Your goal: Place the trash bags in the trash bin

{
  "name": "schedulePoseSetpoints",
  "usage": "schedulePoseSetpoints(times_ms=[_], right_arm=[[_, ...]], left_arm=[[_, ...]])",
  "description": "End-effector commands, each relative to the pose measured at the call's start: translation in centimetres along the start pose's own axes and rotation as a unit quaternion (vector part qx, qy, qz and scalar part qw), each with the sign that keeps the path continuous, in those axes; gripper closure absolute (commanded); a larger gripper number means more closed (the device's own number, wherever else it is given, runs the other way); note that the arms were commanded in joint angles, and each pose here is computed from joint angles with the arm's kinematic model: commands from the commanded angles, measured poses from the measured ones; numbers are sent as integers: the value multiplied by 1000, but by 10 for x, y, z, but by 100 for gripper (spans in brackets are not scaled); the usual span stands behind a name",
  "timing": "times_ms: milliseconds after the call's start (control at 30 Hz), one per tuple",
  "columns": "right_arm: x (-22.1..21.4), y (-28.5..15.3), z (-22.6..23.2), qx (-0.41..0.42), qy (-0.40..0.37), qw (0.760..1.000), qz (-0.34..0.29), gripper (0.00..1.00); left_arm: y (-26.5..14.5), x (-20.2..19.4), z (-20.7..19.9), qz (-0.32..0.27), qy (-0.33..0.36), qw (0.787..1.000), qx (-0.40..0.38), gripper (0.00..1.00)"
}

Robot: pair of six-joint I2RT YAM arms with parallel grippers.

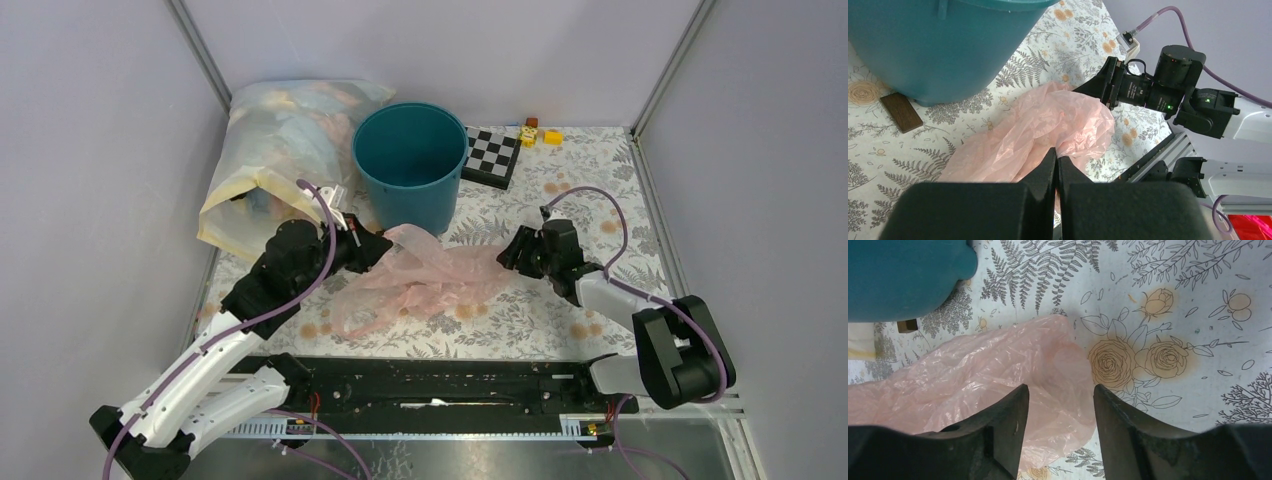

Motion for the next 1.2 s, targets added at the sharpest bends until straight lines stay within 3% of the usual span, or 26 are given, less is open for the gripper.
schedulePoseSetpoints(times_ms=[0,167,233,400,633,933,1167], right_arm=[[4,5,6,39,15,999,-9,45],[12,-4,15,73,32,997,-19,92],[20,-13,13,62,37,997,-28,100],[45,-48,-10,-55,46,995,-75,100],[79,-122,-48,-251,55,951,-169,100],[104,-169,-7,-195,36,968,-155,100],[106,-177,-3,-249,50,965,-60,99]], left_arm=[[-1,6,-5,-16,4,1000,-16,100],[-5,11,-6,-22,5,1000,-12,100],[-11,19,-5,-35,8,999,5,100],[-40,53,-6,-93,21,994,54,100],[-56,63,16,-118,16,982,144,100],[-33,47,23,-87,3,986,145,100],[-7,41,37,-55,-5,981,188,100]])
Point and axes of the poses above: each gripper's point midway between its finger pads, its own y axis out along the fingers, its own z axis along the line the jaws close on, x = y × z, the point moved 3 cm from there along -y, back along the fingers, and after that the axes turned 5 degrees about -y, right-handed, at the moved point
